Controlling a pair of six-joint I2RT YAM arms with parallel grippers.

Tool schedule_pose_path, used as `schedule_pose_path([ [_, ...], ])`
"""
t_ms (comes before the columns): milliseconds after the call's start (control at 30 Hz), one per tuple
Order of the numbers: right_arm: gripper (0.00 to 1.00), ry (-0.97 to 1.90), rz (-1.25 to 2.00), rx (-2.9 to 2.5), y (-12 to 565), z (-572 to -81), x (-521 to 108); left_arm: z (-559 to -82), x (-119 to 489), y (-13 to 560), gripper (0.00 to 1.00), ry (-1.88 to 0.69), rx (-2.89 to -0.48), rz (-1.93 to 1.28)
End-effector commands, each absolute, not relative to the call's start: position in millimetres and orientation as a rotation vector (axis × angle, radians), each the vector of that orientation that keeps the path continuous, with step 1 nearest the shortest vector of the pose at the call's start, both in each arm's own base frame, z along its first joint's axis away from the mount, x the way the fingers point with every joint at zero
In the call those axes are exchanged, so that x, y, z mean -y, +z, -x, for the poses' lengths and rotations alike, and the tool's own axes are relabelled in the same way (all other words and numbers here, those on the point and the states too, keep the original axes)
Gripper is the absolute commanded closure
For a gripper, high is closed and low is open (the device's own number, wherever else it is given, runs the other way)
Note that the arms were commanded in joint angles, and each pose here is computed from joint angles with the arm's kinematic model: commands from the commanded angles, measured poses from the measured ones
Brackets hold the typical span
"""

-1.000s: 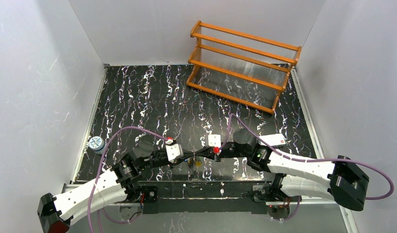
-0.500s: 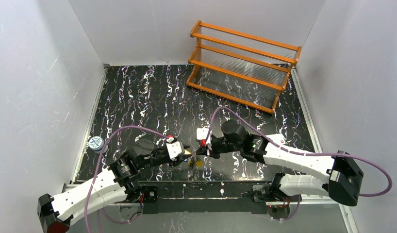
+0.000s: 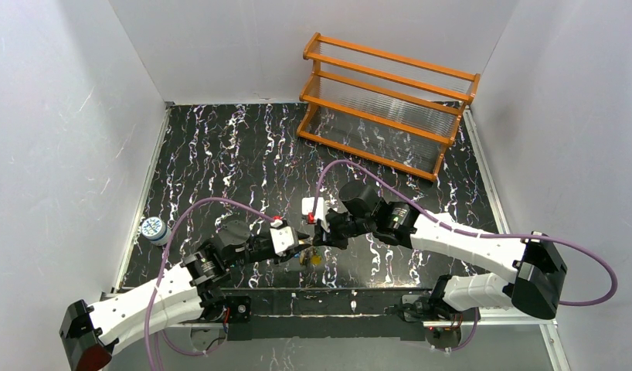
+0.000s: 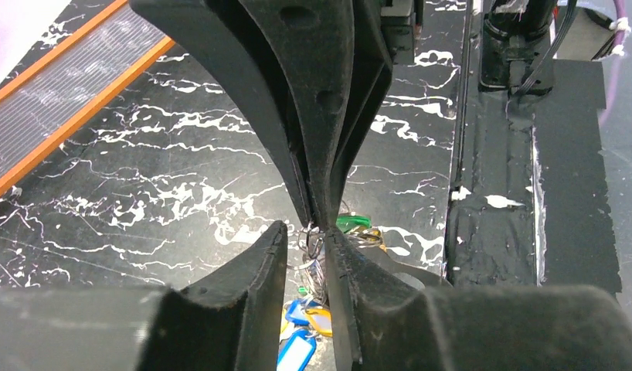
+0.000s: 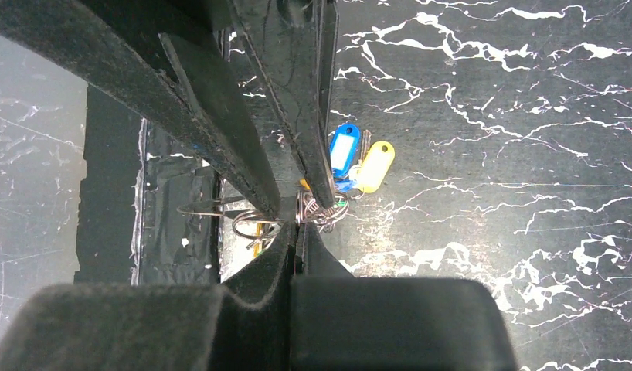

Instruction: Put the keys on the keyring

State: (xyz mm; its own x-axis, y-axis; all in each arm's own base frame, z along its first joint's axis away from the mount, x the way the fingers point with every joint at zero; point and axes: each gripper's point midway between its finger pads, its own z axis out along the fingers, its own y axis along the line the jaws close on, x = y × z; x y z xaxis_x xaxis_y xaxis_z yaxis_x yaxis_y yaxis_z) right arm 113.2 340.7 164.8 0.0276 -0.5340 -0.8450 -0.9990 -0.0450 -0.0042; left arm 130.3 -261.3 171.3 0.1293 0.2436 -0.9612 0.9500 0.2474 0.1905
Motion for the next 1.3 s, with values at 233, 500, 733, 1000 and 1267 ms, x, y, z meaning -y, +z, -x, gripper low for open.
schedule_pose_path([
  [233, 0.99, 0.892, 1.706, -1.653, 152, -106, -327, -126, 271, 172, 0.84, -0.815, -1.336, -1.268],
  [500, 0.99, 0.895, 1.704, -1.642, 155, -106, -327, -128, 270, 170, 1.0, -0.787, -1.354, -1.289],
  [733, 0.97, 0.868, 1.673, -1.629, 159, -113, -329, -130, 266, 168, 1.0, -0.776, -1.383, -1.272],
  [1000, 0.4, 0.87, 1.349, -1.519, 191, -141, -320, -137, 259, 188, 1.0, -0.791, -1.335, -1.083],
  [1267, 0.42, 1.141, 1.354, -1.224, 231, -109, -315, -122, 251, 219, 1.0, -0.906, -1.101, -0.918],
])
